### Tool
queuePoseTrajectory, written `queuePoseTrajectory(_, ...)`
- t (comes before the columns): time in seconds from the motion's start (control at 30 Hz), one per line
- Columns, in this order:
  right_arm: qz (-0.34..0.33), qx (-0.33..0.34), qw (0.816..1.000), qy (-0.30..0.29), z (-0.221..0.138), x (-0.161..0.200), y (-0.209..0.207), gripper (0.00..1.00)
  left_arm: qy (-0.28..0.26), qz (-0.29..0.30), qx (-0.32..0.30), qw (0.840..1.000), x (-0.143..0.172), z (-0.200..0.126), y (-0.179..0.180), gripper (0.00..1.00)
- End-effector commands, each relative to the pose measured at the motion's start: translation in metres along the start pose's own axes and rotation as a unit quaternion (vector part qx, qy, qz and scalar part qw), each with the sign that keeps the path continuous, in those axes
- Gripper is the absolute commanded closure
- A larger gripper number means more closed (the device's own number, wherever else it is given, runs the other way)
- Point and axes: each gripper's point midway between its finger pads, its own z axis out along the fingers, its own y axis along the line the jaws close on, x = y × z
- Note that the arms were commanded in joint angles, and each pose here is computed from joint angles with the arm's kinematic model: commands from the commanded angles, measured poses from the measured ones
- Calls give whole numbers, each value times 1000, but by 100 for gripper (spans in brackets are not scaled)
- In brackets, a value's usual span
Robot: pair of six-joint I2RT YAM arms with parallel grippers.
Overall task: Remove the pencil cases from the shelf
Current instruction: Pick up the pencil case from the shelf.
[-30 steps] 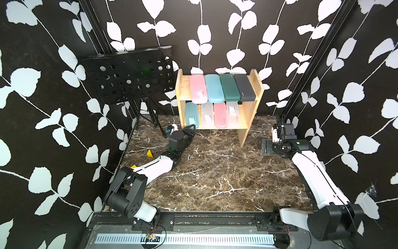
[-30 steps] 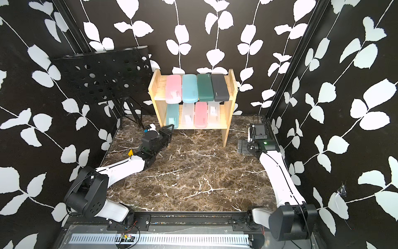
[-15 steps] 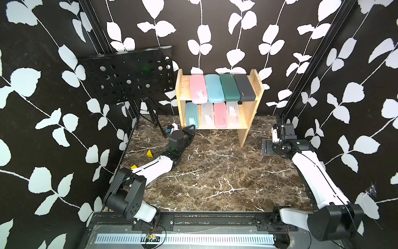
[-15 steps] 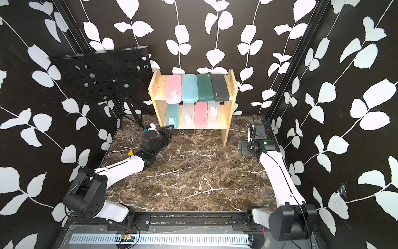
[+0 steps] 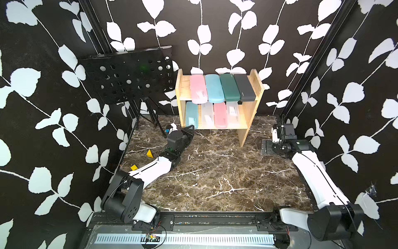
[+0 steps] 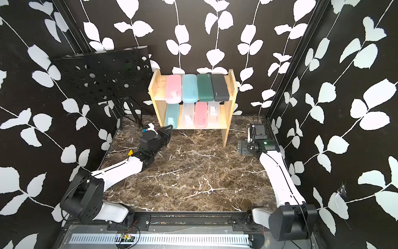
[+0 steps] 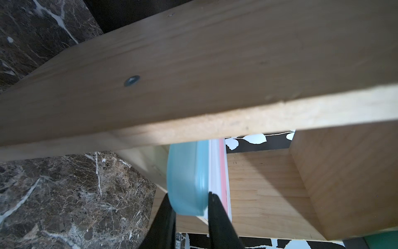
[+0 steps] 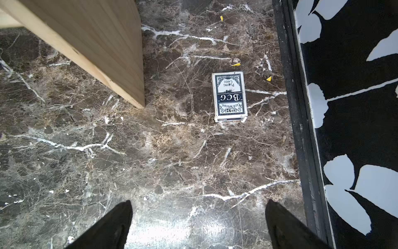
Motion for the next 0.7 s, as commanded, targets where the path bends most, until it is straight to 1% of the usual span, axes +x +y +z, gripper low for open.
queuePoseTrajectory(0.0,-2,0,1000,-14,-12,-5,0,1,-4,6,0,1000,-4,-12,-1,77)
queuePoseTrajectory(0.13,2,-6,1000,-13,-12,-3,2,1,-2,1,-2,1000,-2,-20,5,77)
queuePoseTrajectory(0.23,5,-9,1000,-14,-12,-1,3,1,-1,0,-6,1000,-1,-27,10,75)
queuePoseTrajectory(0.27,6,-9,1000,-13,-12,-1,3,1,-2,0,-7,1000,-1,-28,12,73)
queuePoseTrajectory(0.4,7,-11,1000,-13,-12,-1,3,1,-9,-1,-13,1000,-3,-31,16,58)
queuePoseTrajectory(0.5,6,-10,1000,-13,-13,-2,3,1,-10,-1,-10,1000,-4,-28,14,50)
queuePoseTrajectory(0.67,2,-5,1000,-13,-13,-2,2,1,-12,-2,2,1000,-5,-21,4,42)
